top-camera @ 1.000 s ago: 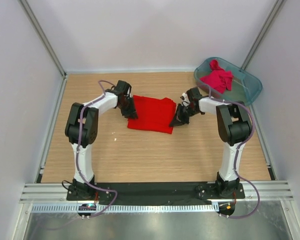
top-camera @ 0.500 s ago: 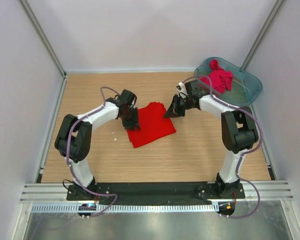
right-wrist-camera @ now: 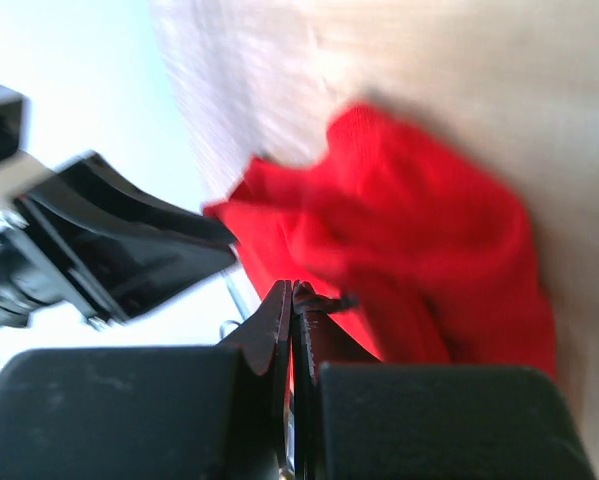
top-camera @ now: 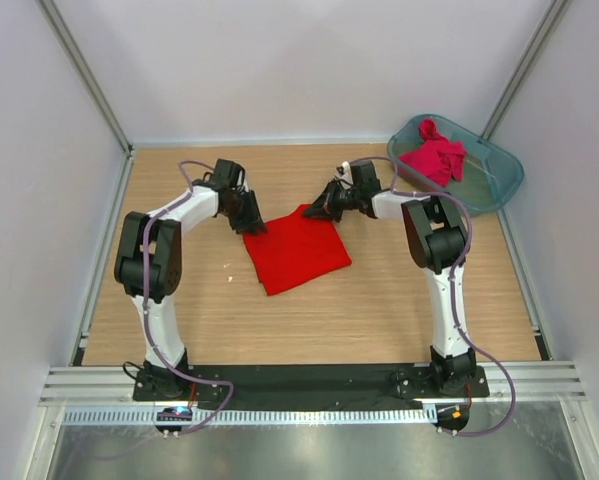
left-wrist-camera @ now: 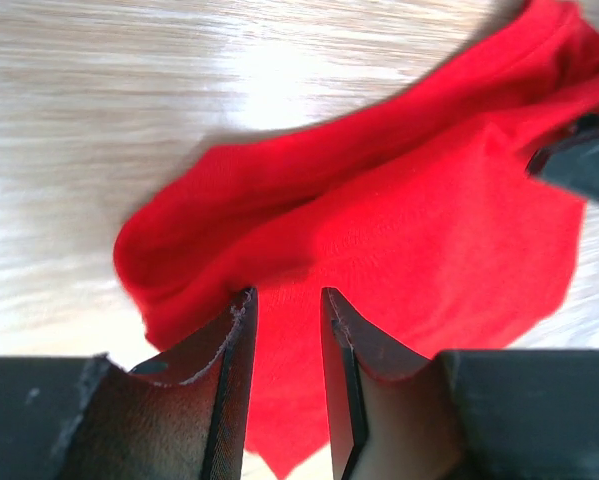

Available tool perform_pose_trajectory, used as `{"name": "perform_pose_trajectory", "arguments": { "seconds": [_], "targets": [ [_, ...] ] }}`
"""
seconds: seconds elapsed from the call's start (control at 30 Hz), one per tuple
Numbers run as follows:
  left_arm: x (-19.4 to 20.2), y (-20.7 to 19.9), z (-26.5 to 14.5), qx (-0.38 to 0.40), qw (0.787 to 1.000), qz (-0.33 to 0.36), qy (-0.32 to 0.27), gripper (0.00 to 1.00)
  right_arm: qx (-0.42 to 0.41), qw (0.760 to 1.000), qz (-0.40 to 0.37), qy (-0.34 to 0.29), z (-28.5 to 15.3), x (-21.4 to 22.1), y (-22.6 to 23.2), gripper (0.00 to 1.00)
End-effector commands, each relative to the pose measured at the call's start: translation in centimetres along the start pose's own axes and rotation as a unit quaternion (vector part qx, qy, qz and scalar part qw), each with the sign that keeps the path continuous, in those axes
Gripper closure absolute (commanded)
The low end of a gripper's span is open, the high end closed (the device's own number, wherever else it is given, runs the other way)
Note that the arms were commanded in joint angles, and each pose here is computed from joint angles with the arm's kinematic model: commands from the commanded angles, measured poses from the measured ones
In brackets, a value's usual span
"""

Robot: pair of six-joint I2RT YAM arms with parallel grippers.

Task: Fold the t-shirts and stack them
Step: Fold the tshirt

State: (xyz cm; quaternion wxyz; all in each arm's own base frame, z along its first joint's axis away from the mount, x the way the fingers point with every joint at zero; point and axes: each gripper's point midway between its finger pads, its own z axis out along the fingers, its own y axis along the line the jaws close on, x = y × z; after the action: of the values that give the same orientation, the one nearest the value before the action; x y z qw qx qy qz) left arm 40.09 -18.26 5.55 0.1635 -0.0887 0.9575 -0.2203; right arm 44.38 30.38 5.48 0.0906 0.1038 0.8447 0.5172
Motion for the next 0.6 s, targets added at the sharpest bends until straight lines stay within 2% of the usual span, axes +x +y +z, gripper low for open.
{"name": "perform_pose_trajectory", "arguments": {
  "seconds": [0.0, 0.17, 0.43, 0.57],
  "targets": [
    [-1.4, -1.5, 0.2, 0.043, 0.999, 0.021, -0.018, 0.67, -0.064, 0.997, -0.016, -0.029, 0.9, -2.9, 3.7, 0.97],
    [-2.2, 0.3, 1.8, 0.030, 0.999, 0.009, -0.012, 0.69, -0.055, 0.997, 0.001, -0.057, 2.5, -6.0, 2.5, 0.98],
    [-2.4, 2.8, 3.5, 0.004, 1.000, -0.006, -0.003, 0.69, -0.007, 0.993, 0.041, -0.108, 2.8, -9.7, -2.8, 0.98],
    [-2.5, 2.9, 3.5, 0.004, 1.000, -0.004, -0.001, 0.66, 0.008, 0.993, 0.043, -0.108, 2.7, -10.7, -4.2, 0.98]
  ]
}}
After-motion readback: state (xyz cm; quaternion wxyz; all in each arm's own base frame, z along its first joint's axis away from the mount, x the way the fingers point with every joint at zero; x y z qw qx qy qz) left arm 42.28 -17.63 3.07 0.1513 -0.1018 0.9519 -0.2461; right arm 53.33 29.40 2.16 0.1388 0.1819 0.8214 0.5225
